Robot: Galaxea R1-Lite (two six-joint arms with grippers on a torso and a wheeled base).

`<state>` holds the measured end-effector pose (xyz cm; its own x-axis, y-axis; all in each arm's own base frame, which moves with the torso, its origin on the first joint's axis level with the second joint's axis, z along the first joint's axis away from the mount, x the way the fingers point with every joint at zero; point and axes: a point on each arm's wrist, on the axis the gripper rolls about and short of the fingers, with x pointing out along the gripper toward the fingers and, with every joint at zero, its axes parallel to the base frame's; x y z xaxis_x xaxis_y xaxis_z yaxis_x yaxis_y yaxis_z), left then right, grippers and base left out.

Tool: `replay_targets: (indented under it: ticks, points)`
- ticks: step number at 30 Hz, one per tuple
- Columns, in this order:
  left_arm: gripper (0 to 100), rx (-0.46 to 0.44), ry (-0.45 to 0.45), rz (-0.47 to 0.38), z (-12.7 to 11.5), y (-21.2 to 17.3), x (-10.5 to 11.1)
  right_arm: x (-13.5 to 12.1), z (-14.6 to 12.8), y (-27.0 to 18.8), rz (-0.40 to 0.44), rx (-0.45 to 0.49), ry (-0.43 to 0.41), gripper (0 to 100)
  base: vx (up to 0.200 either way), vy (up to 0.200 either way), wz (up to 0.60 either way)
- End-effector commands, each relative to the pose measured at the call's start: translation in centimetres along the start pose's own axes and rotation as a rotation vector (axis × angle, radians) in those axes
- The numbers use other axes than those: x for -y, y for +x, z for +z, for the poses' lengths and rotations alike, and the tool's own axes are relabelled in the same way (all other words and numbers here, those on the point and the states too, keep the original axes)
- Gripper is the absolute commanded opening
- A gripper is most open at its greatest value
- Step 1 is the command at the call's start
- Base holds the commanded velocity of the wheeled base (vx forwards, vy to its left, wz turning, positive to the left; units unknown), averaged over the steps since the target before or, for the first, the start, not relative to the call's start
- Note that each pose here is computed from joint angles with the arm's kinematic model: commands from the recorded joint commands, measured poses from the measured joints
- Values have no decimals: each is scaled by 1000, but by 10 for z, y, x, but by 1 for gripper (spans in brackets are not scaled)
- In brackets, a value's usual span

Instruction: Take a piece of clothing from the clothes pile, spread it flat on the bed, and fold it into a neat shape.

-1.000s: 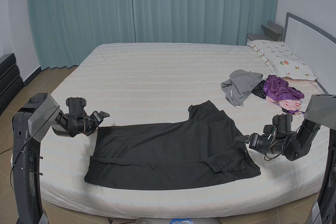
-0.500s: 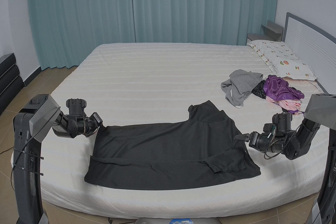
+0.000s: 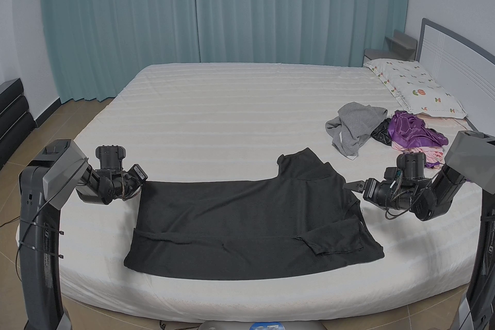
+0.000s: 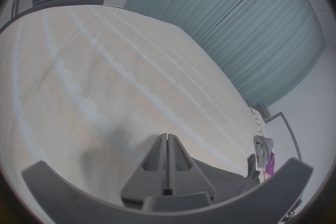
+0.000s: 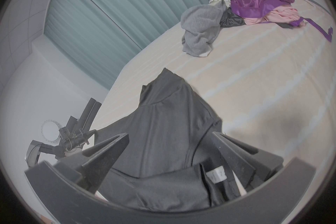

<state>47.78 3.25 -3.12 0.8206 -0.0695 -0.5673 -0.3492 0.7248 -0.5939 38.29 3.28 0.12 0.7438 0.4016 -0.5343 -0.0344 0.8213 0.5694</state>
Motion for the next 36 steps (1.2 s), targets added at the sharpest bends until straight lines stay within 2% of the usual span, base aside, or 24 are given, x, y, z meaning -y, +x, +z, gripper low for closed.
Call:
replay_targets:
  ticks: [1,5,13,19,22,25,29,33,36]
  points:
    - [0,5,-6,2,2,-1,-2,0,13,22,-3,14,-9,100,0,0,0]
    - [0,2,-8,4,1,-1,-2,-3,24,43,-39,36,-17,100,0,0,0]
    - [0,-4,-8,8,-1,-2,-3,-3,31,90,-49,49,-36,100,0,0,0]
    - [0,-5,-8,9,-1,-3,-3,-3,50,115,-71,130,-52,100,0,0,0]
    - [0,-5,-8,9,-1,-3,-3,3,46,127,-87,110,-49,100,0,0,0]
    - [0,-7,-8,10,-1,-3,-3,9,46,143,-104,129,-56,100,0,0,0]
    - [0,-7,-7,9,-2,-3,-3,6,47,157,-100,164,-70,100,0,0,0]
    - [0,-7,-7,9,-2,-3,-3,4,48,162,-105,148,-68,100,0,0,0]
    - [0,-7,-7,9,-2,-3,-3,1,55,165,-94,170,-68,100,0,0,0]
